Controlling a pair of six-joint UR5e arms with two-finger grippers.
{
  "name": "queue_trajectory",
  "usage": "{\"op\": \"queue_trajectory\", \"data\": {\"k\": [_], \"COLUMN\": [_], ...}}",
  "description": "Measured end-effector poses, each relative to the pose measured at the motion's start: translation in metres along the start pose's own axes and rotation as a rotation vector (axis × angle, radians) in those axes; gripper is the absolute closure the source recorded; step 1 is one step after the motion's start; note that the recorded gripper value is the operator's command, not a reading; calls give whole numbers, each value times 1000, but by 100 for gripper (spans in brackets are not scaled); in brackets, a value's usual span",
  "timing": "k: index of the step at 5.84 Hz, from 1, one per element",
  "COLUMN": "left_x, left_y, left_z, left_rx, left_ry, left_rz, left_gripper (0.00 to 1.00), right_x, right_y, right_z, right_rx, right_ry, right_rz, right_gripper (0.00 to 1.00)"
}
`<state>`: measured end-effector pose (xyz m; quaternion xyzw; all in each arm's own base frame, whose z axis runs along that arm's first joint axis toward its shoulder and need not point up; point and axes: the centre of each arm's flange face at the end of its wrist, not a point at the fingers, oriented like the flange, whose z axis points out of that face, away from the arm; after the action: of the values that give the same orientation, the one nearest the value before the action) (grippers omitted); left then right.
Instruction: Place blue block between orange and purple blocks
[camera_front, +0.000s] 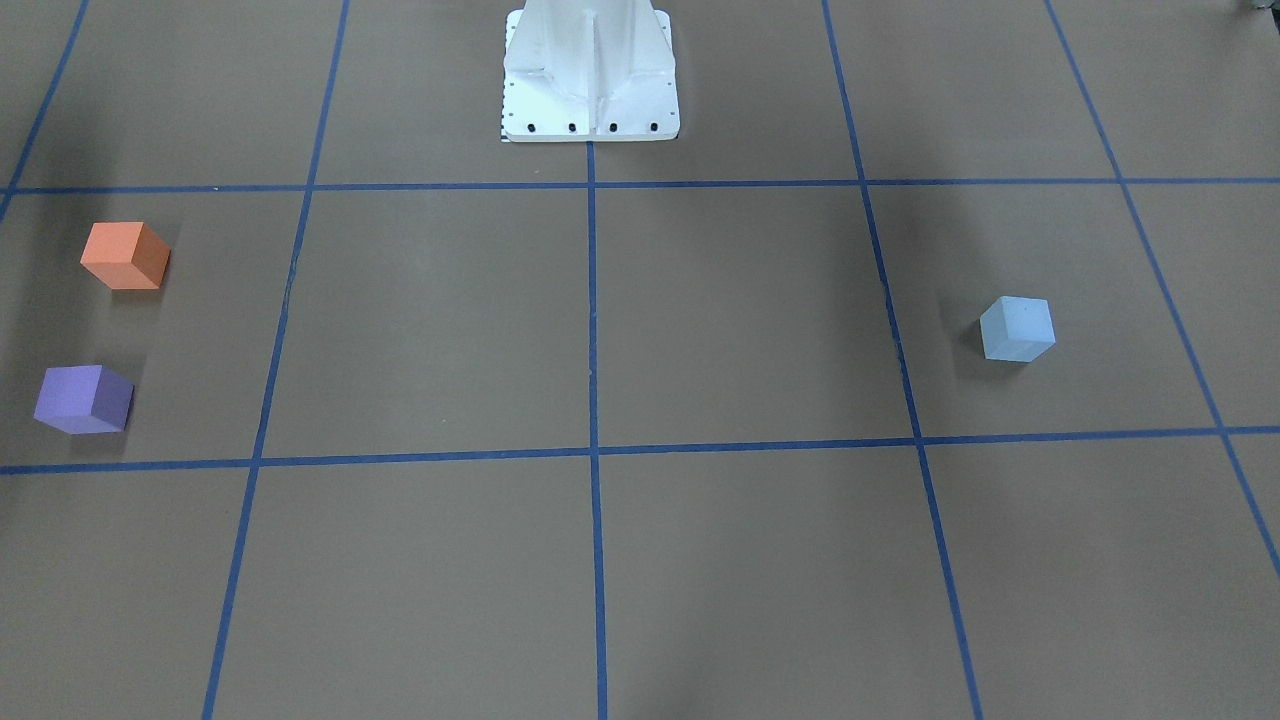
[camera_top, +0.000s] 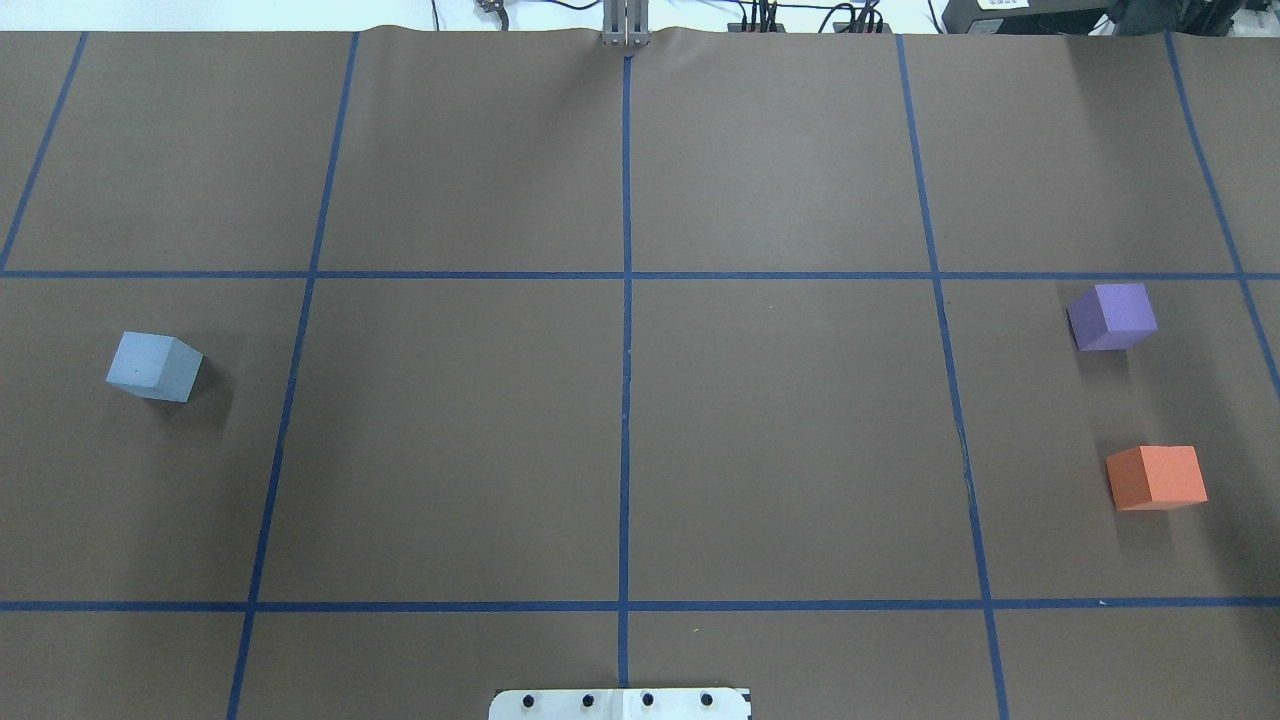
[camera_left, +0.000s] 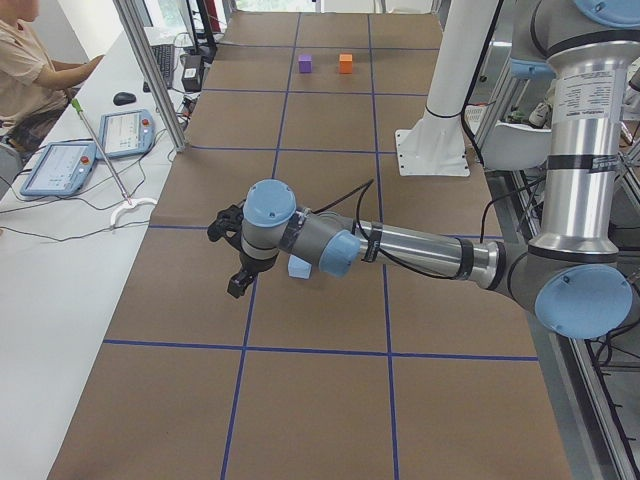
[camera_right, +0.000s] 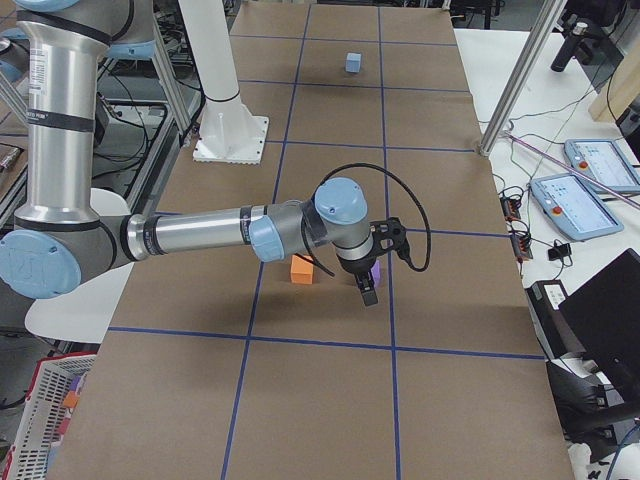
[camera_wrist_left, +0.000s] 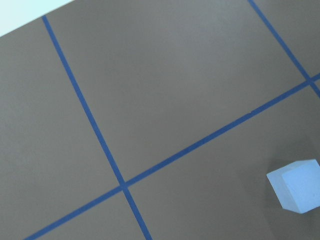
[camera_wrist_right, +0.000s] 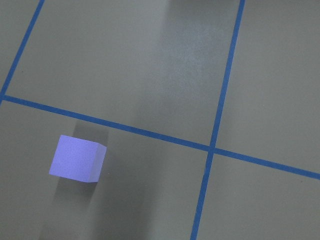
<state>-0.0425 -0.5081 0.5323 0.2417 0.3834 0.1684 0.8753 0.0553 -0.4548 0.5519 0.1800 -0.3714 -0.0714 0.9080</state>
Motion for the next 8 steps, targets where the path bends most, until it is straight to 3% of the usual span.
{"op": "queue_trajectory", "data": {"k": [2,3,5,8], "left_x": [31,56,99,179], "left_y": [-21,-27,-32,-18], "left_z": [19,46,93,178], "left_rx": [10,-20,-78,-145], "left_ry": [33,67,108,-12], "left_rz": [-46,-52,-179,-284], "left_gripper": [0,0,0,0], "right_x": [-10,-22,-42,-45], "right_y": [-11,-20,-30,-29], "right_z": [6,11,23,27], "right_rx": [33,31,14,7], "right_ry": [-15,-30,-50,-55], "right_rz": [-17,-8,5,4], "right_gripper": [0,0,0,0]}}
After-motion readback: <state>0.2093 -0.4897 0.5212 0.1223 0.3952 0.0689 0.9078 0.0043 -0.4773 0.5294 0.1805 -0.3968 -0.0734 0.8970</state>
